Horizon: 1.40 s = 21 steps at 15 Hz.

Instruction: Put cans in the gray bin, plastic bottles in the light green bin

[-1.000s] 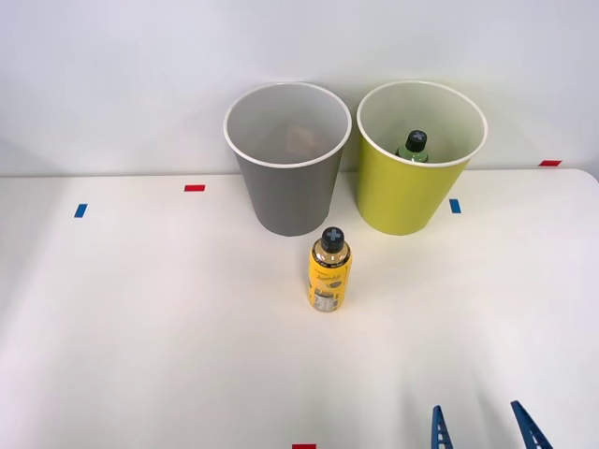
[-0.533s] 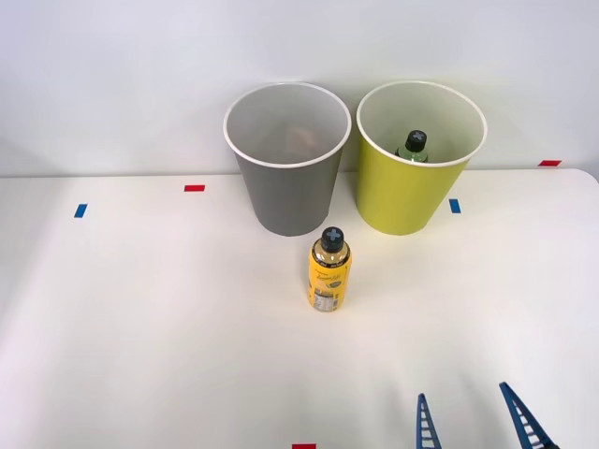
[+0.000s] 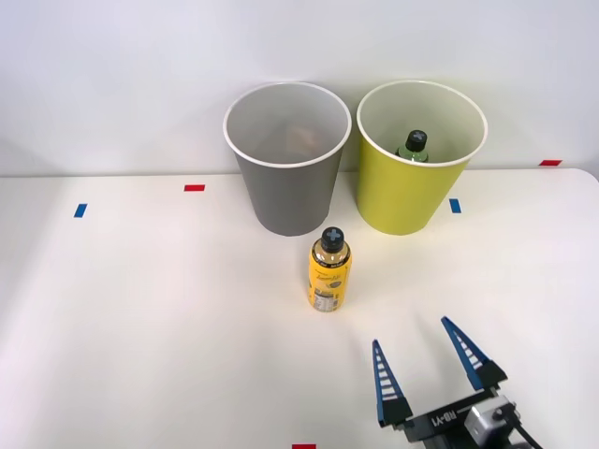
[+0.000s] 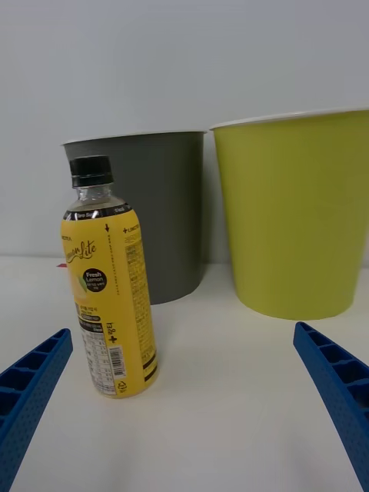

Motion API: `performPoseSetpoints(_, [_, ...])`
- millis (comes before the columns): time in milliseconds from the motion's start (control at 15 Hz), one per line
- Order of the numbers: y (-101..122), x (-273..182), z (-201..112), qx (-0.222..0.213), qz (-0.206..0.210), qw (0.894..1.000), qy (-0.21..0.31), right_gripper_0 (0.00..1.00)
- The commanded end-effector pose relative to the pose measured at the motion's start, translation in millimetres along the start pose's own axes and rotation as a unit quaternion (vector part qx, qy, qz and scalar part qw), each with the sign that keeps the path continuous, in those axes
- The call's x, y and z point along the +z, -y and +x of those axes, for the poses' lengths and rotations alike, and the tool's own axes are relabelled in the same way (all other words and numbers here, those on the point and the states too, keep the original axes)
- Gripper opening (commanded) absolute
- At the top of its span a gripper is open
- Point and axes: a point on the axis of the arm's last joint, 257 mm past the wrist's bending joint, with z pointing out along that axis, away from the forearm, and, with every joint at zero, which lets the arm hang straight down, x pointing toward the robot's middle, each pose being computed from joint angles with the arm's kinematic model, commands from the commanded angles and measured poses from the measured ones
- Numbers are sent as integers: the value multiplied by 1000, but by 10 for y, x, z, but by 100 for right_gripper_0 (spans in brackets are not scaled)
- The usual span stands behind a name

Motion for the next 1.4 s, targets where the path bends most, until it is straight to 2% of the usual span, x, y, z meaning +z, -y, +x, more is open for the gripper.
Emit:
performPoseSetpoints(67, [-197, 254, -27, 18, -36, 999, 5, 100])
performPoseSetpoints(200, [-266, 378, 6, 22, -53, 998, -4, 100])
performPoseSetpoints(867, [-617, 1141, 61, 10, -91, 995, -39, 100])
performPoseSetpoints(1400, [-654, 1330, 69, -7, -96, 994, -50, 100])
